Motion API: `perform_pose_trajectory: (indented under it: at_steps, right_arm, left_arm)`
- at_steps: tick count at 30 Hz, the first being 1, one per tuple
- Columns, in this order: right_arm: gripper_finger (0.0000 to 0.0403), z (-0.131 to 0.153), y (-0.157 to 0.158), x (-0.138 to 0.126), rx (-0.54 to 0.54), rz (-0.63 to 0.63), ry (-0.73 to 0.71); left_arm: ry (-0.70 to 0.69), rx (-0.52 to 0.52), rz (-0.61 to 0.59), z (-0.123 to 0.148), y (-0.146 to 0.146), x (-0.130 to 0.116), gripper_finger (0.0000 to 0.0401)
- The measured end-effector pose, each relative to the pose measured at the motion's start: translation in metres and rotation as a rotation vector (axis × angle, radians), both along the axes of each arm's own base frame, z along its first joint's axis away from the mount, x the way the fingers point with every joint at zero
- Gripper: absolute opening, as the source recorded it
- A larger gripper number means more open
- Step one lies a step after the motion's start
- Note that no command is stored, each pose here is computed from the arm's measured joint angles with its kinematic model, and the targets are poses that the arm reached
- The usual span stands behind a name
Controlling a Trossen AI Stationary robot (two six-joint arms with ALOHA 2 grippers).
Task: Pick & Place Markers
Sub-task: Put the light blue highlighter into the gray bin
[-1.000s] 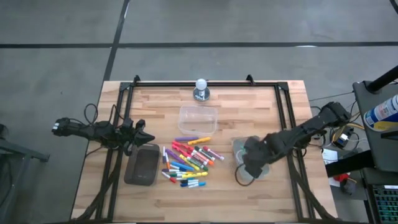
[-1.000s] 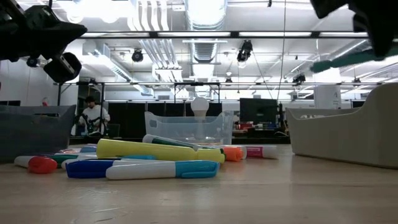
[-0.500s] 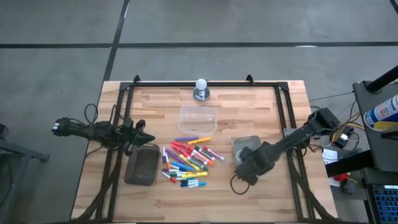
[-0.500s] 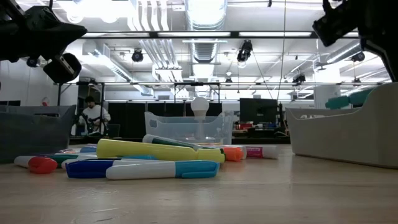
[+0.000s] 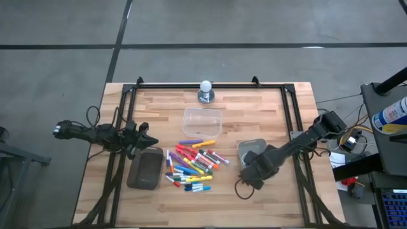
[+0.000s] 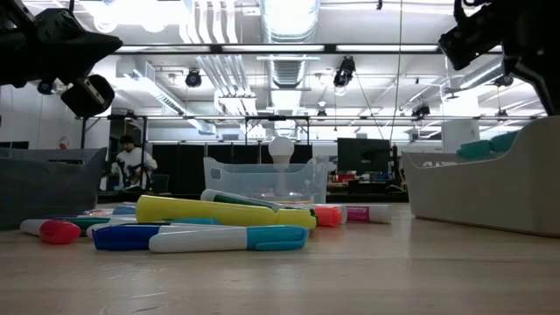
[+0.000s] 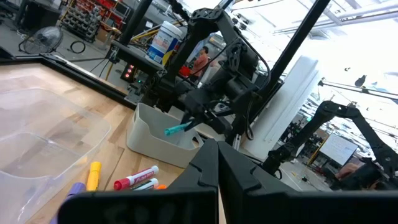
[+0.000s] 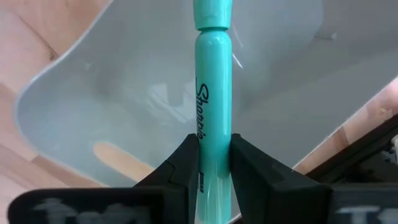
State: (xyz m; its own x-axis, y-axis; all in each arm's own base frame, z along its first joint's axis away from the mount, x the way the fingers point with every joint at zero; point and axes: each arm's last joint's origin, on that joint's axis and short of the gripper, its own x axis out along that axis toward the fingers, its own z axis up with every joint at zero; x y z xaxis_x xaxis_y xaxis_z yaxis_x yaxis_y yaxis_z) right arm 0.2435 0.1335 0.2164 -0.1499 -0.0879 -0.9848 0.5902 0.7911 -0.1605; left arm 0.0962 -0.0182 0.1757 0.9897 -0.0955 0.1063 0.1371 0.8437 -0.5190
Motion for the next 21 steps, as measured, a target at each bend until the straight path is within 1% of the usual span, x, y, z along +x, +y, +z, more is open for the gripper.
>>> perform_pose_trajectory:
  at_steps: [2, 7, 17, 21]
  right_arm:
    - [0.0073, 0.000, -0.002, 0.001, -0.027, 0.002, -0.014]
    - [0.0078, 0.000, -0.009, 0.005, -0.096, 0.052, -0.044]
    - [0.0097, 0.000, -0.012, 0.006, -0.106, 0.036, -0.051]
    - [0.0115, 0.000, -0.013, 0.006, -0.134, 0.037, -0.059]
  left_arm:
    - [0.000, 0.000, 0.000, 0.000, 0.000, 0.000, 0.0000]
    - [0.000, -0.001, 0.000, 0.000, 0.000, 0.000, 0.0000]
    - [0.001, -0.014, -0.001, 0.000, 0.000, 0.000, 0.0000]
    - [0.001, -0.014, -0.001, 0.000, 0.000, 0.000, 0.0000]
